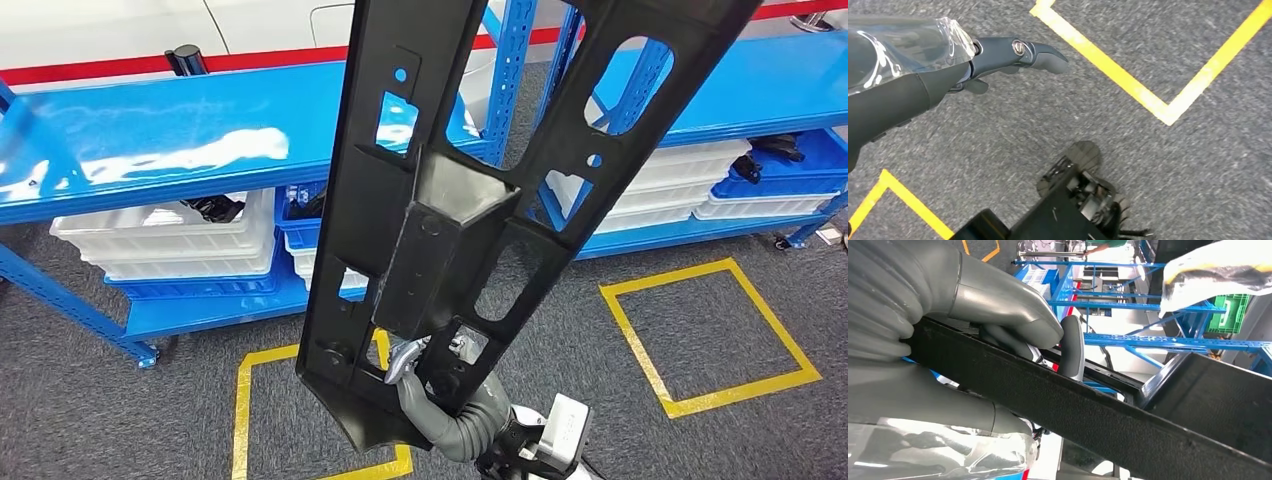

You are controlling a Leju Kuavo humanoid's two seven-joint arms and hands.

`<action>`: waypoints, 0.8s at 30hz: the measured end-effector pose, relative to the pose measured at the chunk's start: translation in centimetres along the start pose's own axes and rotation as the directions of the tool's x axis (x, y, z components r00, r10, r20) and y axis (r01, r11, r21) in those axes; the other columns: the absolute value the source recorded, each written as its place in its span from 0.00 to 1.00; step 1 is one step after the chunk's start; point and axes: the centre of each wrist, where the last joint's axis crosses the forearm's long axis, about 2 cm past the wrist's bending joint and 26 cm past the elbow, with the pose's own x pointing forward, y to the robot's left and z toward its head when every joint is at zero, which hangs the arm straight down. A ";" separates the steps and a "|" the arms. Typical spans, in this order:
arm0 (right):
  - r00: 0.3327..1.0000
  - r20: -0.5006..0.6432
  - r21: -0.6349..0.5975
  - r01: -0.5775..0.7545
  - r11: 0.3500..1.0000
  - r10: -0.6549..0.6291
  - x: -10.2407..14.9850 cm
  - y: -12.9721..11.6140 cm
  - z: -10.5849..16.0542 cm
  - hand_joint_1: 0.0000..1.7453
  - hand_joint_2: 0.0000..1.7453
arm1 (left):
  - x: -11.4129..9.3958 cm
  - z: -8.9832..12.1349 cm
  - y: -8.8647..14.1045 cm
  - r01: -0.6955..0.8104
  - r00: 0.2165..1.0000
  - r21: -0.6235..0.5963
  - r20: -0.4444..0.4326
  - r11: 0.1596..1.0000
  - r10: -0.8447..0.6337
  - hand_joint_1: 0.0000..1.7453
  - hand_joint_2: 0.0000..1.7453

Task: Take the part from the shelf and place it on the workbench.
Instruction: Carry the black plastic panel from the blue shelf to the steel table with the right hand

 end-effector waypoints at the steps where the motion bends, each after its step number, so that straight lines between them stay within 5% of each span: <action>1: 1.000 0.003 0.001 -0.001 1.000 0.001 0.0 0.0 -0.1 1.00 1.00 | 0.1 0.0 0.0 -0.001 1.000 -0.001 0.001 1.000 0.001 0.00 1.00; 24: 1.000 0.029 -0.002 0.001 1.000 -0.001 0.3 0.0 -0.5 1.00 1.00 | 0.1 0.0 0.0 -0.005 1.000 0.003 -0.002 1.000 0.005 0.00 1.00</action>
